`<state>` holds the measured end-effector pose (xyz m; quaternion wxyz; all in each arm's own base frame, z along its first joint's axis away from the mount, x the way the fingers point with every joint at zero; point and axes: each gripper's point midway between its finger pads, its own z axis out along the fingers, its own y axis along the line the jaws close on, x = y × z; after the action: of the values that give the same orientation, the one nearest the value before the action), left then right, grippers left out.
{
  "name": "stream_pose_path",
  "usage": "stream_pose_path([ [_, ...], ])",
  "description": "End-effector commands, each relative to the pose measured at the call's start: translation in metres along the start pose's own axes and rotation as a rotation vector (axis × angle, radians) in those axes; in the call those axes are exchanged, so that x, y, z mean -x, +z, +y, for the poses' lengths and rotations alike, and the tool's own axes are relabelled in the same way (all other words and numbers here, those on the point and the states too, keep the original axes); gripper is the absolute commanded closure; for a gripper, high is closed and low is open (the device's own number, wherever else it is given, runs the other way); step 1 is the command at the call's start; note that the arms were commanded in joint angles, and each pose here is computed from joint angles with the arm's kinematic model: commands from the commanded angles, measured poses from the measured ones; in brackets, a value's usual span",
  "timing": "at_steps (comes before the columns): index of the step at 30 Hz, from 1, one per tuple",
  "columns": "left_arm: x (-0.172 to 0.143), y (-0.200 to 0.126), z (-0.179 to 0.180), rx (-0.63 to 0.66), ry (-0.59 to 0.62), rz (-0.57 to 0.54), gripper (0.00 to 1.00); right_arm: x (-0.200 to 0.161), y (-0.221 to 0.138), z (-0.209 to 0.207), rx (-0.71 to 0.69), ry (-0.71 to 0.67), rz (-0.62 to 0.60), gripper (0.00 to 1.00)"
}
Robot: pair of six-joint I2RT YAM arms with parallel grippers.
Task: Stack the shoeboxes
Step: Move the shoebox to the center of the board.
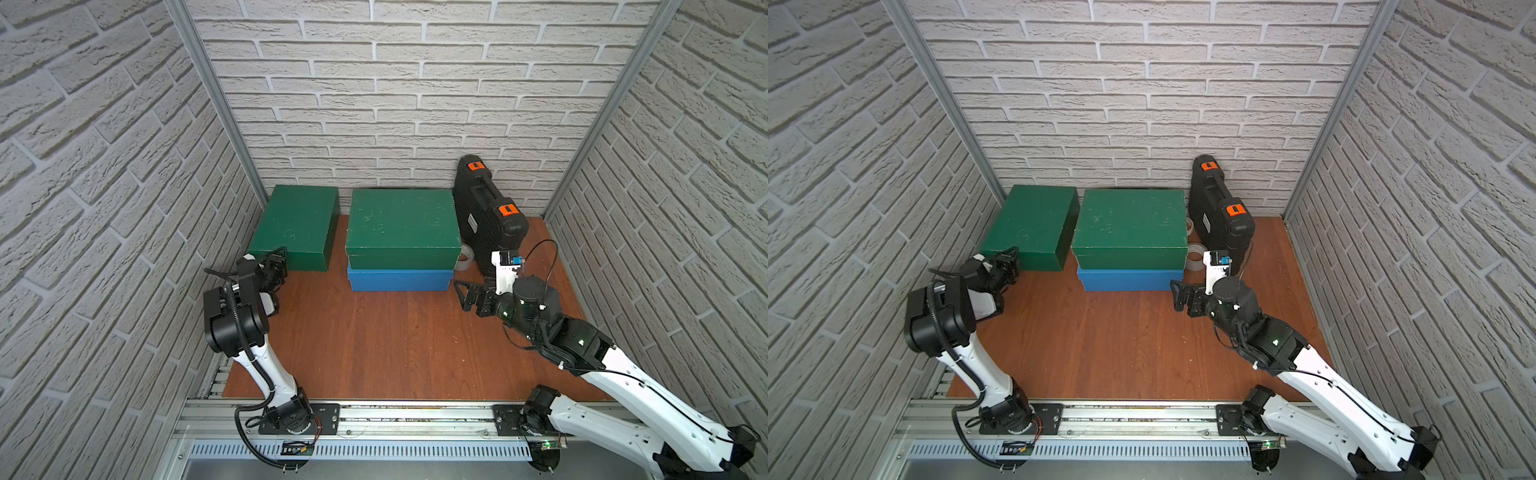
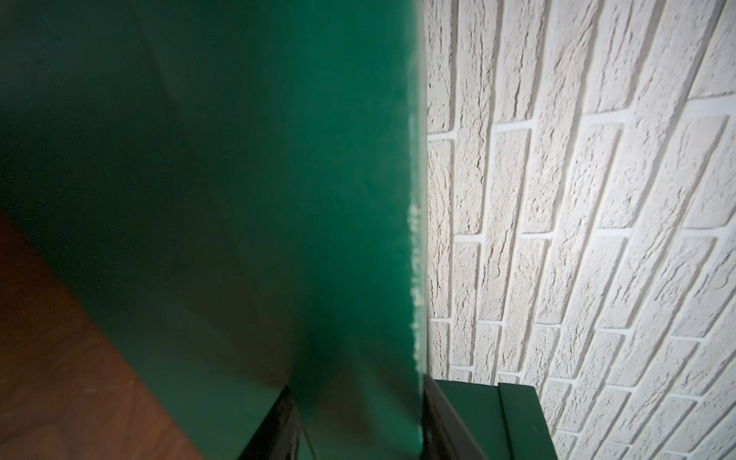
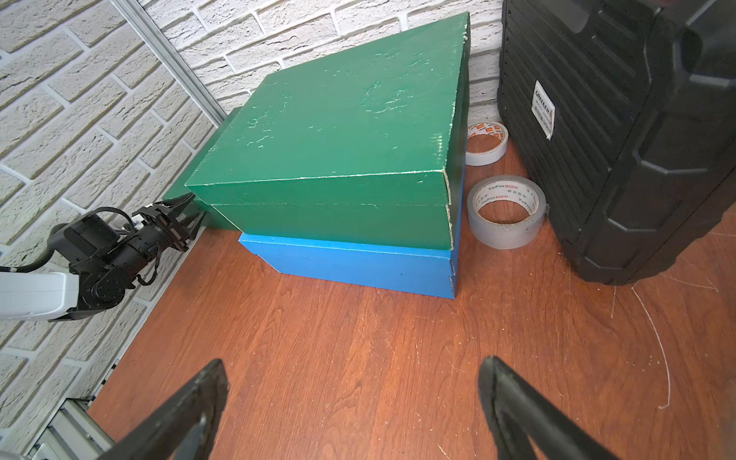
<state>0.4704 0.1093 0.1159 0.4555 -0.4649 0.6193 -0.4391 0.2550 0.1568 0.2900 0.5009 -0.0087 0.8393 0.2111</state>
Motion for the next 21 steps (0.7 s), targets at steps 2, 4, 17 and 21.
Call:
stream_pose_path([
  [2,-0.002,-0.019,-0.018,-0.039,0.07,-0.036,0.69,0.015,-0.003,0.005,0.023,0.024,-0.049,0.02],
  [4,-0.009,-0.032,-0.013,-0.013,0.048,-0.044,0.71,0.014,-0.002,0.005,0.024,0.025,-0.046,0.02],
  [17,-0.077,-0.178,0.041,0.258,0.06,-0.137,0.77,0.008,0.009,0.011,0.056,0.047,-0.008,0.01],
  [21,-0.092,-0.211,0.042,0.265,0.093,-0.167,0.73,0.004,0.013,0.013,0.065,0.07,0.009,0.01],
])
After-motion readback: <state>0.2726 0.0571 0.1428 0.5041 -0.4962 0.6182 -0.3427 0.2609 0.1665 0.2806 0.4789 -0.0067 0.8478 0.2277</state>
